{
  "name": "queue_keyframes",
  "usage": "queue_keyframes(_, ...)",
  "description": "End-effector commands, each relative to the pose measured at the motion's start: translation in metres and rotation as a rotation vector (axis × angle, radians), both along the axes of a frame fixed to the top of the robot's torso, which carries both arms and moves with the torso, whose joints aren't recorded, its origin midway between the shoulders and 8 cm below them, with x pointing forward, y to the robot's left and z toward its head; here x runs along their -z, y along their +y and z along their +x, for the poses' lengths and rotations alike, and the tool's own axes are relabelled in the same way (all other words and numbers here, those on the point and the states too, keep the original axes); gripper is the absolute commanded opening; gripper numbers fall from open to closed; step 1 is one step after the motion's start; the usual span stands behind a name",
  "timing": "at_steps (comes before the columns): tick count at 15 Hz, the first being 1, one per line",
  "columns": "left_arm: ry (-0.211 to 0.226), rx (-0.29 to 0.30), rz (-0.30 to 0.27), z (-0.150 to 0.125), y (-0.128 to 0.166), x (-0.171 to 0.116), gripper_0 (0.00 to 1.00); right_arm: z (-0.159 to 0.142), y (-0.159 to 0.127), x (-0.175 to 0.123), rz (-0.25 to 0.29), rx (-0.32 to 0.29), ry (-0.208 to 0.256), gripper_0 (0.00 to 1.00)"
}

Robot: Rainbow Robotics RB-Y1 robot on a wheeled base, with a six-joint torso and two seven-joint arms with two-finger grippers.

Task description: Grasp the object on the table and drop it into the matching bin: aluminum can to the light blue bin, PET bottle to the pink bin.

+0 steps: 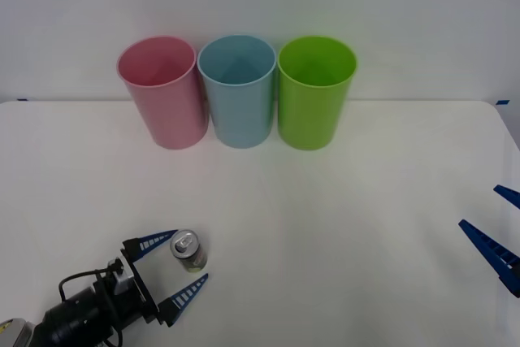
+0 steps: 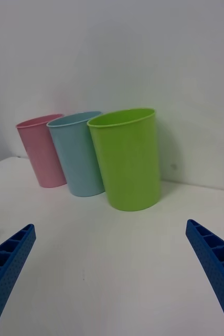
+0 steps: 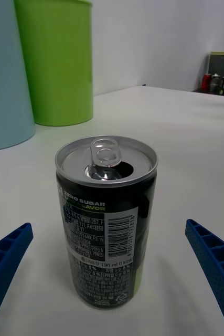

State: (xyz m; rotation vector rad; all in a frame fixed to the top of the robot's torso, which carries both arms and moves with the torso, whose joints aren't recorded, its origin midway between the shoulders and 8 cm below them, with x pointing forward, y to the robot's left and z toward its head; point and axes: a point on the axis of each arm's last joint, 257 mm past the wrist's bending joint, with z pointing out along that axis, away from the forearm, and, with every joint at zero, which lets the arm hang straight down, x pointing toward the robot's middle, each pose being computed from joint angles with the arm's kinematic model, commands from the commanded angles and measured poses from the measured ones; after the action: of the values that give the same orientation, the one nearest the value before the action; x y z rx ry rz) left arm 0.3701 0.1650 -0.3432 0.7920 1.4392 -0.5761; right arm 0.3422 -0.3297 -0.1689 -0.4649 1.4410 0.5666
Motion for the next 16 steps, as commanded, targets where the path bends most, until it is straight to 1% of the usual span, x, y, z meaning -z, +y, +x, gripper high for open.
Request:
queue_keyframes(1, -0.005, 0.003, 0.003, 0.0035, -0.0080, 0.0006, 1.00, 0.0000, 0.0000, 0.0000, 0.000, 0.000, 0.000, 1.00)
queue_keyframes(6, -0.012, 0.009, 0.020, 0.0092, -0.0145, 0.0008, 1.00, 0.0000, 0.0000, 0.0000, 0.000, 0.000, 0.000, 1.00)
queue_keyframes(13, -0.013, 0.009, 0.018, 0.0091, -0.0164, 0.0007, 1.00, 0.0000, 0.0000, 0.0000, 0.000, 0.000, 0.000, 1.00)
queue_keyframes(14, -0.012, 0.010, 0.018, 0.0089, -0.0165, 0.0011, 0.86, 0.0000, 0.0000, 0.0000, 0.000, 0.000, 0.000, 1.00)
queue_keyframes(15, -0.013, 0.010, 0.019, 0.0089, -0.0165, 0.0011, 0.24, 0.0000, 0.0000, 0.0000, 0.000, 0.000, 0.000, 1.00)
queue_keyframes(16, -0.014, 0.010, 0.020, 0.0089, -0.0165, 0.0011, 0.06, 0.0000, 0.0000, 0.0000, 0.000, 0.000, 0.000, 1.00)
